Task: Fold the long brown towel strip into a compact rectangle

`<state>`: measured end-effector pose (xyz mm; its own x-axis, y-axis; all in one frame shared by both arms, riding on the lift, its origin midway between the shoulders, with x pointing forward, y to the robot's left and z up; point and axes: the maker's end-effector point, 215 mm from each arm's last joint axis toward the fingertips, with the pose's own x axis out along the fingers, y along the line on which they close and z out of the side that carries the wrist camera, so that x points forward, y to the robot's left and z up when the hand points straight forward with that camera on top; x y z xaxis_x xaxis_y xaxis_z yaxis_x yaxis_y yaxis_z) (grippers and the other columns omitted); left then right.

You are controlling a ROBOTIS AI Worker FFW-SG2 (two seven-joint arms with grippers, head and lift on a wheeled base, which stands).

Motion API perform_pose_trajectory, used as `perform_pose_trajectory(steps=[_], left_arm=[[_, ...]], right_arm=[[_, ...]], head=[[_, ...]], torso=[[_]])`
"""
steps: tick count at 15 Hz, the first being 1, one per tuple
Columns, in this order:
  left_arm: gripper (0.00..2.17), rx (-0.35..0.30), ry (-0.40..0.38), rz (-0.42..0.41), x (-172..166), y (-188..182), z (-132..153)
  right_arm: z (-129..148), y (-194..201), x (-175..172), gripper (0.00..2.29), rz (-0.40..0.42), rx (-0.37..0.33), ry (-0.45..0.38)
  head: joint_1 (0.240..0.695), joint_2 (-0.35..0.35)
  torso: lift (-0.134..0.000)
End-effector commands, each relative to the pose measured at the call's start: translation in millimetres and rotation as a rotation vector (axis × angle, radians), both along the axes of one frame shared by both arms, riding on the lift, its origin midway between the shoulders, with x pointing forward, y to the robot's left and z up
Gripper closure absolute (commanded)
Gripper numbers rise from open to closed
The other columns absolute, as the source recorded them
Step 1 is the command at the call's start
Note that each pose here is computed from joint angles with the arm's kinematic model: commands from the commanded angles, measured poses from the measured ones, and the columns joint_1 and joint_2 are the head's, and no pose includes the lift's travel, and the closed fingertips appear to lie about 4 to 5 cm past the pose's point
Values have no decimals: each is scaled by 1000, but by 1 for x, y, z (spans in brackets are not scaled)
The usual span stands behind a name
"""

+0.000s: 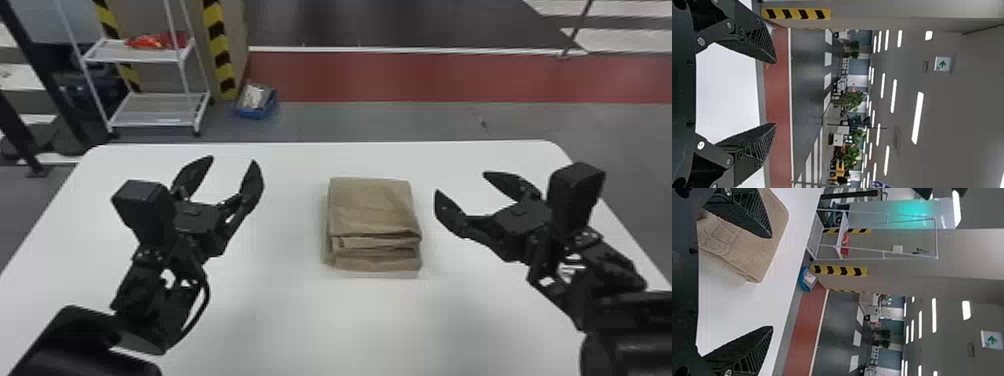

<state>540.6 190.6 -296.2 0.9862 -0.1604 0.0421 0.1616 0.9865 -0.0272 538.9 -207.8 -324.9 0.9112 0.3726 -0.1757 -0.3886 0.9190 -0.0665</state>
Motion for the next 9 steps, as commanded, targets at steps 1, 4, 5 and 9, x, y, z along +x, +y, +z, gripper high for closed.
perform_pose_trajectory(steps=[1, 4, 5, 9], left_arm=[[90, 36, -69, 33, -10, -16, 9], [90, 65, -133, 50, -30, -23, 11], [90, 62, -146, 54, -39, -18, 13], [90, 78, -116, 66, -55, 9, -3]], right_arm=[[-21, 13, -15, 53, -39, 3, 99], [-29, 6, -32, 53, -113, -18, 98], [-34, -1, -42, 53, -123, -16, 95], [-3, -31, -59, 22, -142, -7, -119]], head=[[695, -16], [695, -24], [695, -30], [695, -43]], torso=[[-128], [-128], [-128], [-128]])
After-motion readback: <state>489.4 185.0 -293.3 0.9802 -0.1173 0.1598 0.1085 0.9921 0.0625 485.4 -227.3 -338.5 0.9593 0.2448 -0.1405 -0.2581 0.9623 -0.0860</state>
